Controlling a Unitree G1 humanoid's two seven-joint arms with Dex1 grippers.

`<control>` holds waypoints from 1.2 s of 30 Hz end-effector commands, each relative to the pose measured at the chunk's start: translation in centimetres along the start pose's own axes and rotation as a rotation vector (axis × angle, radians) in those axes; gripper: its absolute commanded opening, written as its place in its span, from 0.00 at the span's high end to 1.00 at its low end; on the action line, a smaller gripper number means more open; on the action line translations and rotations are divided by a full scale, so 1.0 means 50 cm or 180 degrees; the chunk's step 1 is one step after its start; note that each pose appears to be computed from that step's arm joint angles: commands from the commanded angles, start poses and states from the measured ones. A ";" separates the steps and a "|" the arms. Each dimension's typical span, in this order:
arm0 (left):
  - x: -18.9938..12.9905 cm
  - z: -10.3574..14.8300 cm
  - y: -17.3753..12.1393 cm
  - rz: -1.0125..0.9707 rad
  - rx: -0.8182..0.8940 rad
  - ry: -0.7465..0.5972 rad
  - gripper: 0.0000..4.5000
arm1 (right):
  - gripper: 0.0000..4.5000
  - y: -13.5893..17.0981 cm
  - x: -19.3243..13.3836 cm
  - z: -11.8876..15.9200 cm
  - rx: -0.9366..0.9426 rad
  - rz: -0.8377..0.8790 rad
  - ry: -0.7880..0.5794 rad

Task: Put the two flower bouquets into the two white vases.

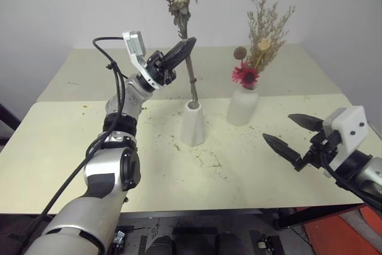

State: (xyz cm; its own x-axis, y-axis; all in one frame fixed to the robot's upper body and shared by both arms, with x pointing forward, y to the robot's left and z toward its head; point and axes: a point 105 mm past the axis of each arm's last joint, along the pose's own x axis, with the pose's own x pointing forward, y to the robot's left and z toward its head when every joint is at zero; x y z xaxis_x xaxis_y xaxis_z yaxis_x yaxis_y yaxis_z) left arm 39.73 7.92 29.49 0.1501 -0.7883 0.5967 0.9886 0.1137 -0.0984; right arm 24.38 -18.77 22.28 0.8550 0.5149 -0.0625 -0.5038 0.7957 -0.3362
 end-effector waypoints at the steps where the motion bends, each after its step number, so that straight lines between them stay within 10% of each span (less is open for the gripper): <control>1: 0.013 0.007 -0.005 -0.0070 0.0144 0.0060 0.97 | 0.00 0.001 -0.002 0.027 -0.0177 -0.0054 -0.0181; 36: -0.018 -0.058 -0.006 -0.0105 0.0461 0.0359 0.97 | 0.00 0.006 0.008 0.011 -0.0196 -0.0121 -0.0174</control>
State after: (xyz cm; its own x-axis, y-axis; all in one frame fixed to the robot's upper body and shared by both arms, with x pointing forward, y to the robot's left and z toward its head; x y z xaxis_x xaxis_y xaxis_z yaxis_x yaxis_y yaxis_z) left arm 39.45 6.75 26.38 0.1390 -0.8495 0.5090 0.9871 0.1598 -0.0028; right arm 24.80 -18.58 21.87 0.8709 0.4900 -0.0388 -0.4690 0.8046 -0.3643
